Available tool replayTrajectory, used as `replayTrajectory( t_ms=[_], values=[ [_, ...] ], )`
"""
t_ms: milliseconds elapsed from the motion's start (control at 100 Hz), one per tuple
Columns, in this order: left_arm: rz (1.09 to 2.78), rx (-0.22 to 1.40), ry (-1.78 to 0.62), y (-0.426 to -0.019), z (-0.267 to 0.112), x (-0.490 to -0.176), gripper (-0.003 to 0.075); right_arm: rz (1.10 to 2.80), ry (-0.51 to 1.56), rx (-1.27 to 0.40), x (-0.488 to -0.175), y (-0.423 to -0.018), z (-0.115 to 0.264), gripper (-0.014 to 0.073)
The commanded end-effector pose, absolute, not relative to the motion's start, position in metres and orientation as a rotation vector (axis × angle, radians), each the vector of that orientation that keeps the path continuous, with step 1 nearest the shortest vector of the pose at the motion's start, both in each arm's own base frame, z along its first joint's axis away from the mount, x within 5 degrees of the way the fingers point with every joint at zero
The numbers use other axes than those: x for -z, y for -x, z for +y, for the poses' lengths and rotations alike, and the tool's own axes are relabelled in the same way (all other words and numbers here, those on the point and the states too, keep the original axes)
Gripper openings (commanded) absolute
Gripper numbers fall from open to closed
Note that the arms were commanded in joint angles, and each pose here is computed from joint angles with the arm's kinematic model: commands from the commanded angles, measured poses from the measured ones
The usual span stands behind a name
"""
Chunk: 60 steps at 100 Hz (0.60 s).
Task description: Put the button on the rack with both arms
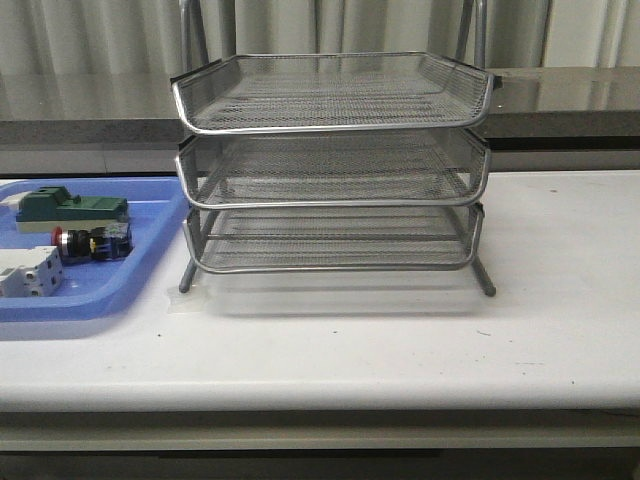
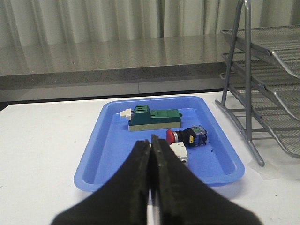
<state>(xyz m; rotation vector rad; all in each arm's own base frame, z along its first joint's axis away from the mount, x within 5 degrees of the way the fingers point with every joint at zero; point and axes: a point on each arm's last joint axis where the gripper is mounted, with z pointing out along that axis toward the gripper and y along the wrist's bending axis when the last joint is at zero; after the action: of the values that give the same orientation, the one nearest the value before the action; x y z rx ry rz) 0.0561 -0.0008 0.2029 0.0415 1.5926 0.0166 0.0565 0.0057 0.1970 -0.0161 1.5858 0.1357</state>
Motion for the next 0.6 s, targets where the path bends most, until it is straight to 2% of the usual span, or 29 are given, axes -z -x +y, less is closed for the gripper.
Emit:
replayTrajectory(
  t_ms=[0,180,430,590],
  values=[
    [1.534,0.003,-0.031,-0.056,-0.001,-0.195,-0.002,1.467,0.012,-0.126,-0.211,-0.054,0.005,-0.0069],
    [1.534,0.003,-0.031,-0.056,-0.001,-0.195,-0.002,1.467,0.012,-0.126,-0.211,-0.054,0.005,-0.0069],
    [1.534,0.003,-0.031,-0.056,-0.001,-0.195,-0.002,1.303,-0.009,-0.136,-0.229,-0.05,0.003,-0.0069],
    [1.534,0.003,-0.031,-0.056,-0.001,-0.195,-0.002,1.359,-0.014,-0.162,-0.252,-0.046,0.004,-0.0069]
  ],
)
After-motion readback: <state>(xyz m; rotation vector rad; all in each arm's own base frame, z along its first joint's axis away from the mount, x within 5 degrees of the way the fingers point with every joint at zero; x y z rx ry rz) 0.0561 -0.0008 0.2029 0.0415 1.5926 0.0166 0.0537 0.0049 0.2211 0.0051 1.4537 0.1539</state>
